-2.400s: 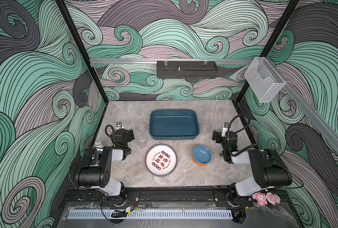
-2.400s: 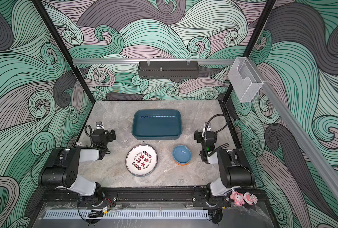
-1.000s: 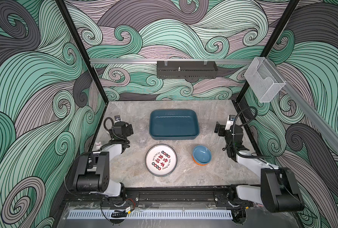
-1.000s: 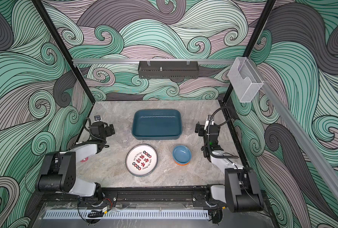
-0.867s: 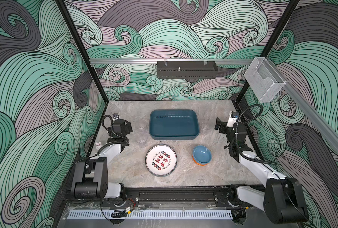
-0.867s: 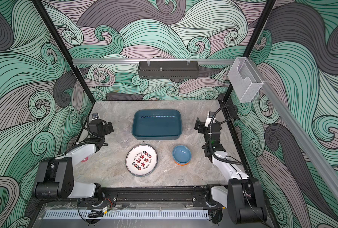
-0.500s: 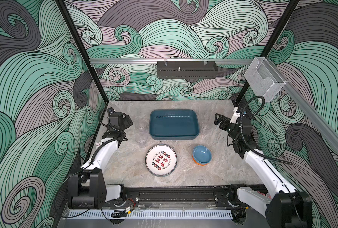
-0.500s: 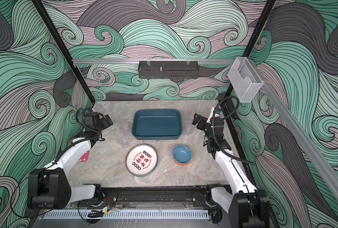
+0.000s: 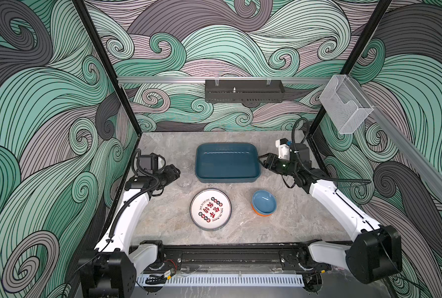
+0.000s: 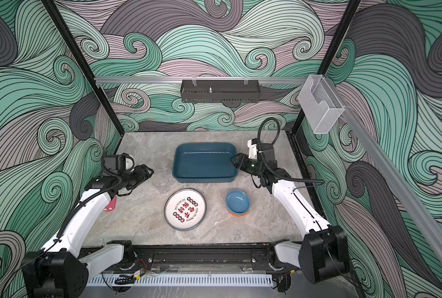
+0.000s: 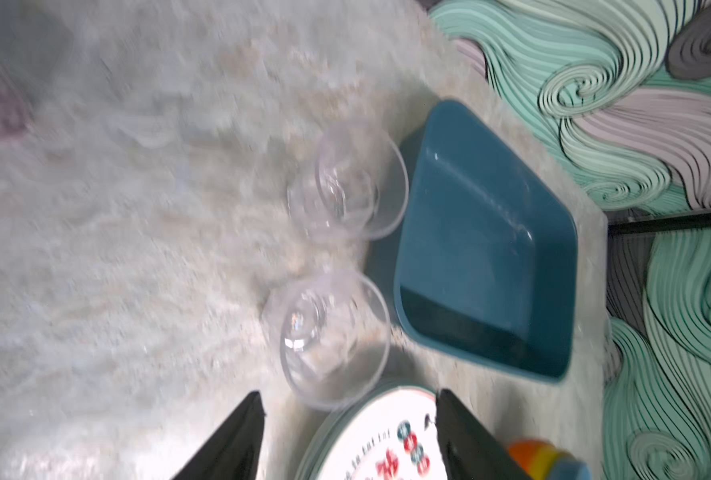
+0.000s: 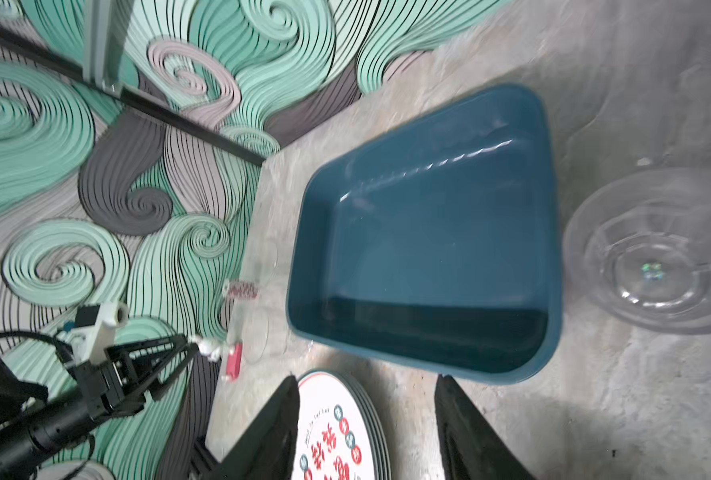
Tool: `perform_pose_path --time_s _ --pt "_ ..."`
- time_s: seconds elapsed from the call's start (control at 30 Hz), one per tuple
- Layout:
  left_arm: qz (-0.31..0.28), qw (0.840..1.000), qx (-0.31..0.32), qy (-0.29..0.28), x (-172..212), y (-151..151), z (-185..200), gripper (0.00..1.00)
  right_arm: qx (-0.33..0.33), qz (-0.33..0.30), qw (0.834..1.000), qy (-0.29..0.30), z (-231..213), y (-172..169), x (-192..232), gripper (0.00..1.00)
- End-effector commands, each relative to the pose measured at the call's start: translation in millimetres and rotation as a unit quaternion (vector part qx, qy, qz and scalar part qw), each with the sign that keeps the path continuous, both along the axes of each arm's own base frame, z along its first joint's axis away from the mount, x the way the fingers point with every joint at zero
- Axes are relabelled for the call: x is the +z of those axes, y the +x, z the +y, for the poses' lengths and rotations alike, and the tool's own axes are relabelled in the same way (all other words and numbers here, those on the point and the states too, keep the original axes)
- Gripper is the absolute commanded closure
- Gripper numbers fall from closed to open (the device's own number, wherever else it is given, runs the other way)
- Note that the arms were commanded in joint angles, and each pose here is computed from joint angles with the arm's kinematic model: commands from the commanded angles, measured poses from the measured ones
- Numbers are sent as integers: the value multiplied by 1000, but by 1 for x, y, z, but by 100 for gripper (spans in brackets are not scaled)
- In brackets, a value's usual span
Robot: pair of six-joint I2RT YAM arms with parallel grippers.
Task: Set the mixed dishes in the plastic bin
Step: 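Move both grippers toward the stack of white plates, then grip the plate stack rim with the right gripper while left holds the near rim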
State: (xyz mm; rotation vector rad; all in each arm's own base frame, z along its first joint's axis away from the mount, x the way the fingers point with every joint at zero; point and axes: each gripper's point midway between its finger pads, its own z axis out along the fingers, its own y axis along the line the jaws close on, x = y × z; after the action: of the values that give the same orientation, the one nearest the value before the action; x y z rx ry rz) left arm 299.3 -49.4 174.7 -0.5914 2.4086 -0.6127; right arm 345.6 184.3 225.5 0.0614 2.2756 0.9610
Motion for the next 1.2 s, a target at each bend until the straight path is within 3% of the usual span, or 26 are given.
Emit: perform_pose_path --time_s 0.0,0.37,0.67,1.17 --pt "89 993 -22 -75 -22 -51 -23 33 68 58 994 -58 22 -31 -25 48" --pt "164 975 -11 -151 -76 -101 -46 34 159 102 967 -170 80 -74 -68 51" --pt "189 965 -34 -180 -104 -100 -69 31 197 127 946 -226 106 -90 -105 47" --pt "231 957 -79 -157 -127 -100 -91 32 230 158 925 -259 129 -102 -140 44"
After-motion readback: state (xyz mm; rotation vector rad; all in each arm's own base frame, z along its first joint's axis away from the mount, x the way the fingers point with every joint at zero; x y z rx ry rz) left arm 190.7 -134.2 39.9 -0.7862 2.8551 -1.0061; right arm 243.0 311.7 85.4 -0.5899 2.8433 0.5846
